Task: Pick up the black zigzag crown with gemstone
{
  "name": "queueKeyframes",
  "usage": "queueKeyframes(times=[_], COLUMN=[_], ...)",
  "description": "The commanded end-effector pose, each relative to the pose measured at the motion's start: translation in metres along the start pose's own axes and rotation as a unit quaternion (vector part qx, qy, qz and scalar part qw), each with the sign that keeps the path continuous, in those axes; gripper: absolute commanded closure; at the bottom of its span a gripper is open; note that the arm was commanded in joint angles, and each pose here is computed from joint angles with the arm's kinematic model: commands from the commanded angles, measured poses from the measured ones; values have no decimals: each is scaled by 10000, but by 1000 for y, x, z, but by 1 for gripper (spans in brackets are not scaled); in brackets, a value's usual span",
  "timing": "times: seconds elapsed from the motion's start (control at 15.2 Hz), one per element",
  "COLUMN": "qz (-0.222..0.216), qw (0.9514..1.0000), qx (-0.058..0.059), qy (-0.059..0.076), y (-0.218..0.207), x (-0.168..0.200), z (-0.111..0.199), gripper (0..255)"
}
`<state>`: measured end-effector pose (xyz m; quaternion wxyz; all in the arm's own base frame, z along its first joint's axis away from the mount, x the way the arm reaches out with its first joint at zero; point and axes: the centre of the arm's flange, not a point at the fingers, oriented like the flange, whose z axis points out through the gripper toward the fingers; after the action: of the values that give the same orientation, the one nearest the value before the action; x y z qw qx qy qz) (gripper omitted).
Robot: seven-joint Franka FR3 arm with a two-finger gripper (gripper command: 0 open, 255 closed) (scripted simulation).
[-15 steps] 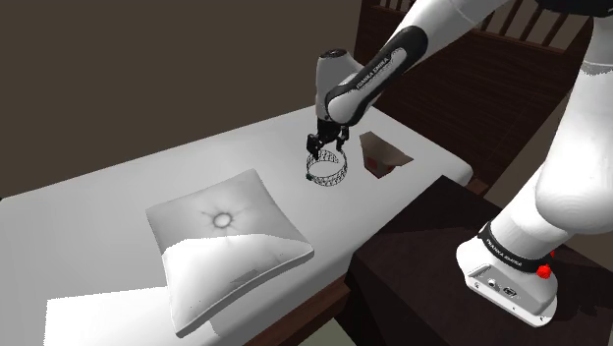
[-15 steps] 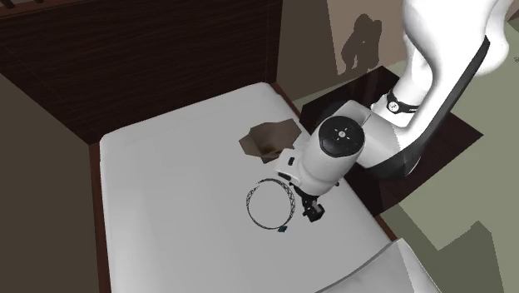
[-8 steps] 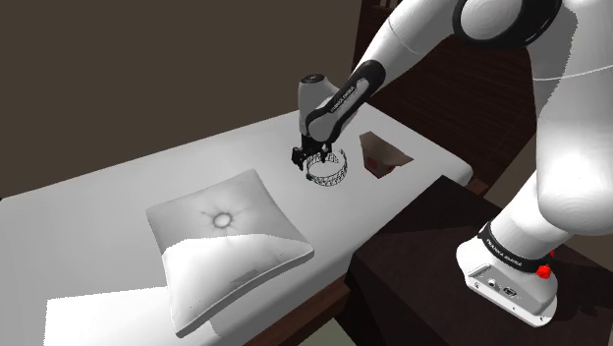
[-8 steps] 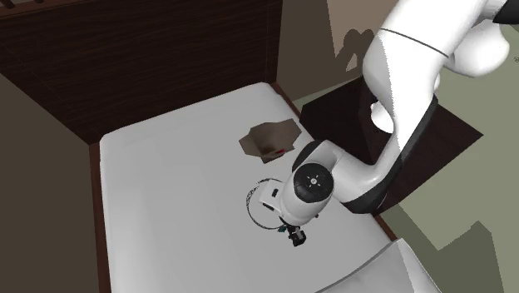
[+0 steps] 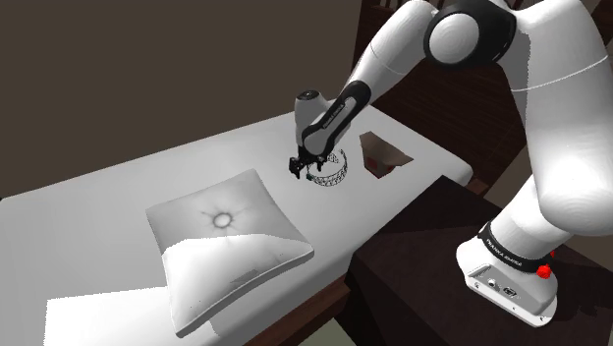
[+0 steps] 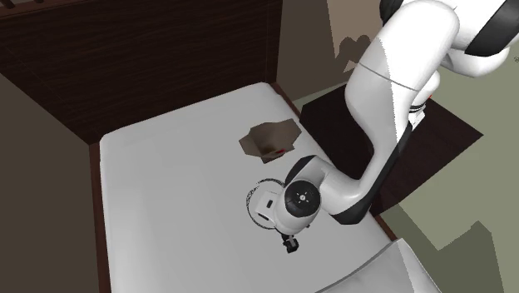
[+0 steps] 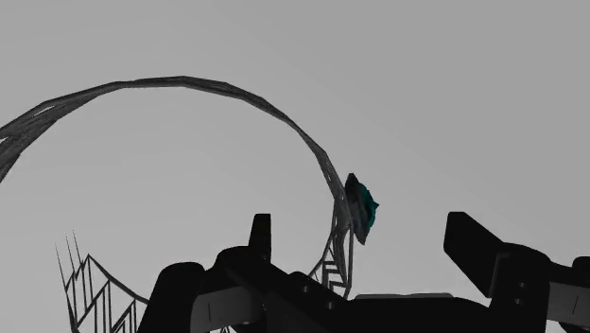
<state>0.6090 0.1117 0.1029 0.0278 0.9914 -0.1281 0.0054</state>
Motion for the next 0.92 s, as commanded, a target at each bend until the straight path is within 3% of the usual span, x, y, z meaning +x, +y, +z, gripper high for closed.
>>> queueKeyframes(times=[0.0, 0.13, 0.2, 0.86], qz=[0, 0, 0, 0], qw=[10000, 10000, 10000, 10000], qx=[1, 1, 1, 1], qy=[1, 1, 2, 1], y=[-1, -1, -1, -1], x=[1, 0, 0, 1], z=[10, 13, 13, 8], gripper=[0, 0, 255, 255])
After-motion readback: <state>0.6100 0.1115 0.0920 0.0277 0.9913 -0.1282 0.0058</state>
